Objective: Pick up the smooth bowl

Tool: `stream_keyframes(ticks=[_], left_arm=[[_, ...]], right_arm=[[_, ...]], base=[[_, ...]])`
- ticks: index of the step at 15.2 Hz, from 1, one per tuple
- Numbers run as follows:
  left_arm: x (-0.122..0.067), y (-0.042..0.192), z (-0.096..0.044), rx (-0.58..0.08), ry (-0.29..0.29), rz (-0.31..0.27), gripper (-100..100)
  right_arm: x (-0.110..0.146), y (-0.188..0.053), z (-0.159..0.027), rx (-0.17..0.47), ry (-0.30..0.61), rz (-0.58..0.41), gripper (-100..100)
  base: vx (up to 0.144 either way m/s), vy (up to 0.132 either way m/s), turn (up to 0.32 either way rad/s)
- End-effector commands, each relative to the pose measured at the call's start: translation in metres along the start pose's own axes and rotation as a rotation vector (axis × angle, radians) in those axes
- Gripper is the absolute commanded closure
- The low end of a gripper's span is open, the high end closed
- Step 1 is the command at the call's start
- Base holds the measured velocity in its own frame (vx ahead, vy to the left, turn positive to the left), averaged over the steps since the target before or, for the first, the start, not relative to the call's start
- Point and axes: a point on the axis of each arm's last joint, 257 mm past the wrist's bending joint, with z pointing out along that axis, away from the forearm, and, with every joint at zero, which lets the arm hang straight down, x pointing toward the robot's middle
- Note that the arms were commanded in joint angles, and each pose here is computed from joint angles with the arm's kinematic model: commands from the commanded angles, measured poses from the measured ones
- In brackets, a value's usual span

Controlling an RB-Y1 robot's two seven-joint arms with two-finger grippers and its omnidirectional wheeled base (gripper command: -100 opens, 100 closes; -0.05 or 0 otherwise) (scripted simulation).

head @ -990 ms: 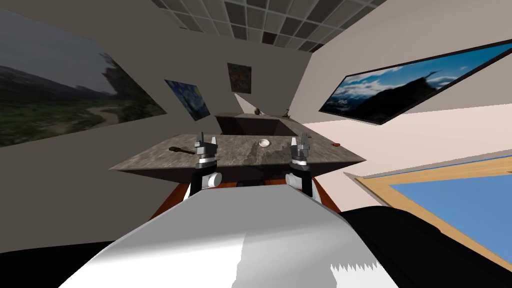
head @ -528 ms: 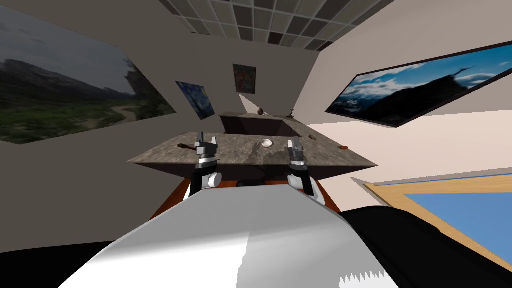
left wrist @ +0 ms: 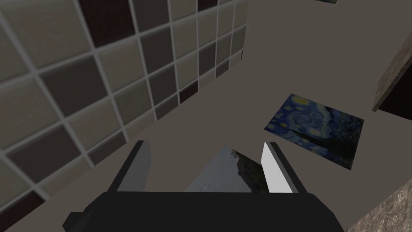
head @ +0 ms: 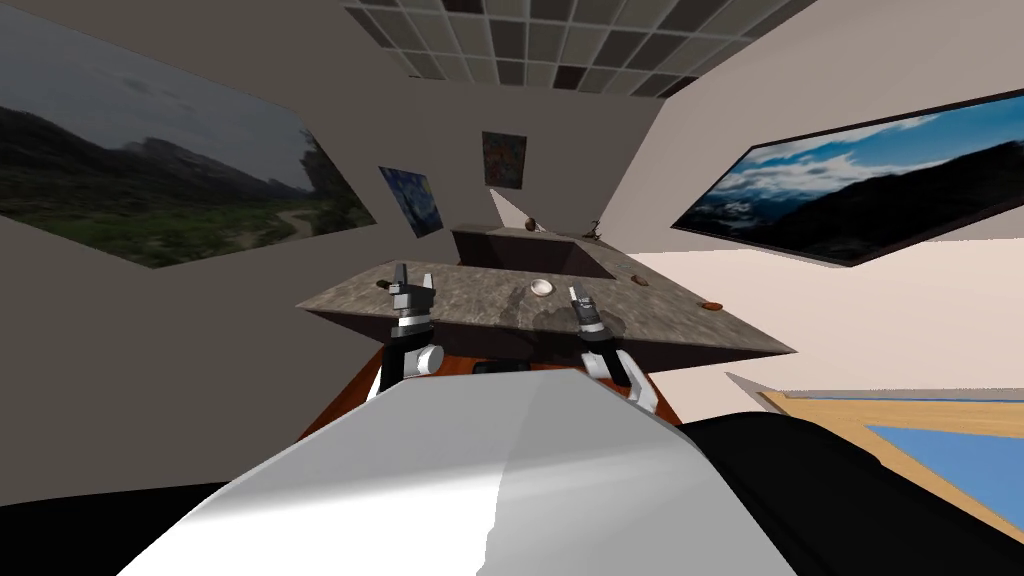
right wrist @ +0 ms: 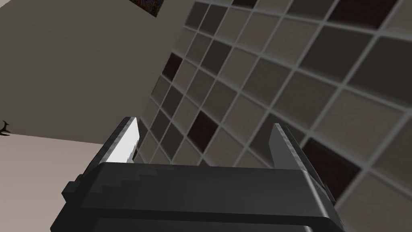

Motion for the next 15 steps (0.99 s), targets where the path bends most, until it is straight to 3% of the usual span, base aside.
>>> stream_keyframes(ticks=[1,2,4,5,7,8,10,11,13,14,15], left_arm=[[0.0,0.0,0.0,0.0,0.0,0.0,0],[0.0,0.0,0.0,0.0,0.0,0.0,0],[0.0,0.0,0.0,0.0,0.0,0.0,0],[0.0,0.0,0.0,0.0,0.0,0.0,0],[0.0,0.0,0.0,0.0,0.0,0.0,0],[0.0,0.0,0.0,0.0,0.0,0.0,0],[0.0,0.0,0.0,0.0,0.0,0.0,0],[0.0,0.0,0.0,0.0,0.0,0.0,0],[0.0,0.0,0.0,0.0,0.0,0.0,0],[0.0,0.0,0.0,0.0,0.0,0.0,0],[0.0,0.0,0.0,0.0,0.0,0.0,0]], right_arm=[[0.006,-0.01,-0.003,0.016,0.052,-0.036,-100],[0.011,-0.026,-0.008,0.047,0.084,-0.063,-100],[0.013,-0.025,-0.008,0.041,0.113,-0.08,-100],[0.017,-0.042,-0.015,0.071,0.151,-0.114,-100],[0.018,-0.042,-0.015,0.066,0.175,-0.128,-100],[0.021,-0.06,-0.022,0.097,0.216,-0.164,-100],[0.022,-0.059,-0.022,0.092,0.238,-0.179,-100],[0.024,-0.077,-0.031,0.124,0.282,-0.218,-100],[0.024,-0.077,-0.031,0.119,0.303,-0.232,-100],[0.025,-0.095,-0.04,0.149,0.344,-0.27,-100],[0.024,-0.095,-0.04,0.147,0.362,-0.283,-100]], base=[[-0.017,0.013,0.169],[-0.019,0.014,0.182],[-0.023,0.005,0.109],[-0.029,0.011,0.153],[-0.025,0.011,0.133],[-0.026,0.012,0.145],[-0.02,0.012,0.119],[-0.022,0.01,0.131],[-0.021,0.011,0.129],[-0.028,0.011,0.172],[-0.034,0.01,0.21]])
